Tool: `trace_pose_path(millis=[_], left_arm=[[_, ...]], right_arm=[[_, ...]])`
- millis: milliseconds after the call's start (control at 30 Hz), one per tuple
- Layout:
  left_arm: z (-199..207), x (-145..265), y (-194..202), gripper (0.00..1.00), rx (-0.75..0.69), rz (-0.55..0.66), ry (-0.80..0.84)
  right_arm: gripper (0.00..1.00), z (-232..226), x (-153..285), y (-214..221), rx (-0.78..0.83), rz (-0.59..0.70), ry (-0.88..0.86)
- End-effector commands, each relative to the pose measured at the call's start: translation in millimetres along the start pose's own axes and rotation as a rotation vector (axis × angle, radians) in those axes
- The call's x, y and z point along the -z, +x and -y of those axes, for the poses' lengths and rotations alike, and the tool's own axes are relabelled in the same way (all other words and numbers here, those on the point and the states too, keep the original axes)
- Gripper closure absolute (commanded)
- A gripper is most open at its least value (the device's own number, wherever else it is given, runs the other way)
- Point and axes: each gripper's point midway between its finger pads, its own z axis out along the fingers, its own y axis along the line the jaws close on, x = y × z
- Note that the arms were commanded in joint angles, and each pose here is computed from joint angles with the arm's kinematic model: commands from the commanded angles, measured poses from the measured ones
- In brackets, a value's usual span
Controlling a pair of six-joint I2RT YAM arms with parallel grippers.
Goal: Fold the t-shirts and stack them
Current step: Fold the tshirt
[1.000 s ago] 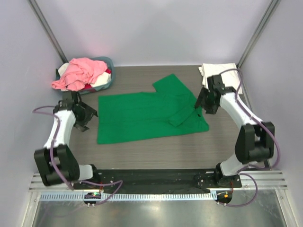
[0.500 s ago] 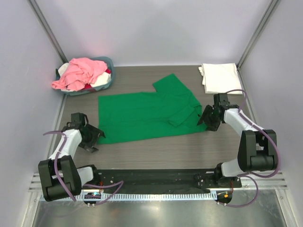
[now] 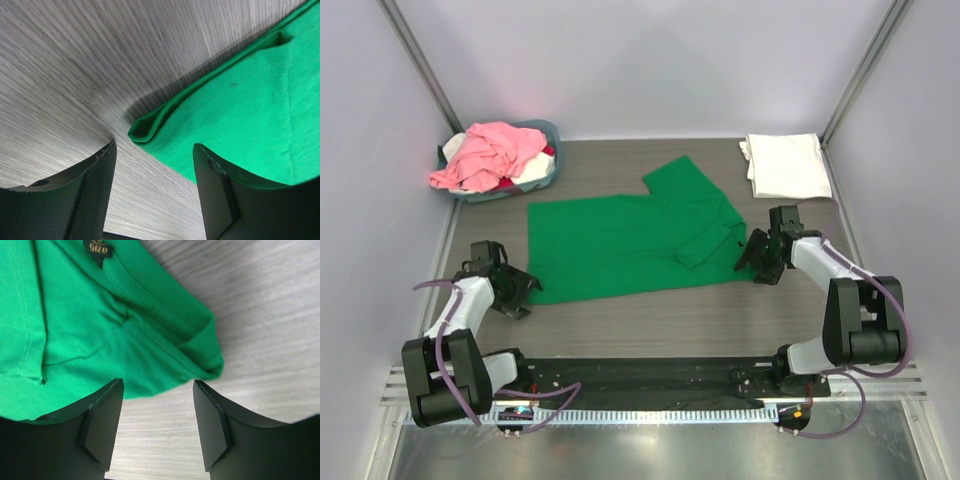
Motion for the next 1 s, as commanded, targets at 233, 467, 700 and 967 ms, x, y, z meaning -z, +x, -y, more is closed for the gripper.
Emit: trace_pose_path(millis=[233, 467, 700, 967], left_arm=[[-2, -5, -8, 0.38, 0.005, 0.059, 0.011], [0, -5, -9, 0.41, 0.009, 0.064, 0.015], [4, -8, -14, 0.48, 0.011, 0.076, 0.025], [12, -13, -16, 0.93, 0.024, 0.083, 0.048]], right_arm=[[0.40, 15, 9, -5, 0.022, 0.070, 0.062], [0.46, 21, -5, -8, 0.020, 0.063, 0.093], [0.52, 19, -12, -21, 0.007, 0.086, 0.105], [0.99, 9, -21, -24, 0.015, 0.065, 0.065]])
